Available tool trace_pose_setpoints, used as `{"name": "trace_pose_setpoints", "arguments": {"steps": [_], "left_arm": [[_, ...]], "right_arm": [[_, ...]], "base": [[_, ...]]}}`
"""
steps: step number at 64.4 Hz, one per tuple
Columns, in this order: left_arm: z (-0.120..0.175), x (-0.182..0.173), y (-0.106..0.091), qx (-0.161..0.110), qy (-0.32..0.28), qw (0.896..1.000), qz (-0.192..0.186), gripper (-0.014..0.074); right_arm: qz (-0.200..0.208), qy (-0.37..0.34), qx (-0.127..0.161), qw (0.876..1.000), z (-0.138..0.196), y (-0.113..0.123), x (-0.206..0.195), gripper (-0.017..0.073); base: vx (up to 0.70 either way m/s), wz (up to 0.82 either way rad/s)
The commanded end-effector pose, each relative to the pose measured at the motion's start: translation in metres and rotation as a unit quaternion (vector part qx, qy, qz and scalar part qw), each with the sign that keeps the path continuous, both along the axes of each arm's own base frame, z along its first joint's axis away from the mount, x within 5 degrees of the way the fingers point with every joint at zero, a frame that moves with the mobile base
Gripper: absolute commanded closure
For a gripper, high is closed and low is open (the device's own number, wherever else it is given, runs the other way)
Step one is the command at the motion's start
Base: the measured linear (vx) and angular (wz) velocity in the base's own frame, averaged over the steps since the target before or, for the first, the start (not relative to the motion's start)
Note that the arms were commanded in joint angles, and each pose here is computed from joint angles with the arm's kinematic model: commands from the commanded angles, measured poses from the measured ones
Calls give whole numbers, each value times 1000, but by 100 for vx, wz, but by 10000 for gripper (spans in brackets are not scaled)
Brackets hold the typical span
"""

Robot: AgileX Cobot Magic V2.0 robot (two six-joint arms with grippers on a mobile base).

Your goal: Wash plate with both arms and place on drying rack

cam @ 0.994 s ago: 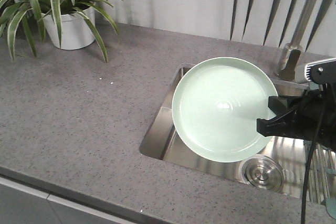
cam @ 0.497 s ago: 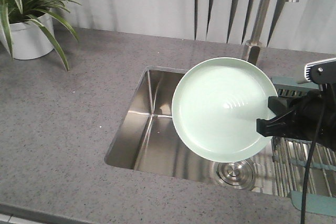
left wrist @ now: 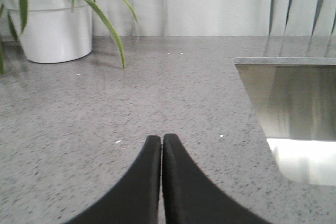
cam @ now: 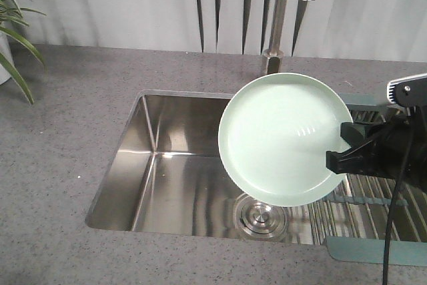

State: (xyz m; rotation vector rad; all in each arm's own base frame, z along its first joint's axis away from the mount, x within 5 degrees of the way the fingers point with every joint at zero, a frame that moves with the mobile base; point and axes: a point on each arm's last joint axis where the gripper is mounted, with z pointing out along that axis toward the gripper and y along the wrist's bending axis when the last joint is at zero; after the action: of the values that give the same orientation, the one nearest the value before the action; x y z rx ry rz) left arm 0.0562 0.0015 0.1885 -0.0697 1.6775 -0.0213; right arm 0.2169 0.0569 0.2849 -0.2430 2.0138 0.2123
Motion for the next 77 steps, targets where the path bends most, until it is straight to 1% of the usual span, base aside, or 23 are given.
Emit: {"name": "trace_pose_setpoints", "arguments": {"steps": [1, 40, 77], "left_arm": [[2, 0, 0, -4, -36, 999, 0, 598], [2, 0, 0, -4, -36, 999, 0, 598], [2, 0, 0, -4, -36, 999, 0, 598]], "right_arm": [[-15, -55, 8, 998, 19, -3, 2, 568], [-15, -55, 8, 998, 19, -3, 2, 568], [-15, -55, 8, 998, 19, -3, 2, 568]], "base": [[3, -21], [2, -16], [1, -1]]}}
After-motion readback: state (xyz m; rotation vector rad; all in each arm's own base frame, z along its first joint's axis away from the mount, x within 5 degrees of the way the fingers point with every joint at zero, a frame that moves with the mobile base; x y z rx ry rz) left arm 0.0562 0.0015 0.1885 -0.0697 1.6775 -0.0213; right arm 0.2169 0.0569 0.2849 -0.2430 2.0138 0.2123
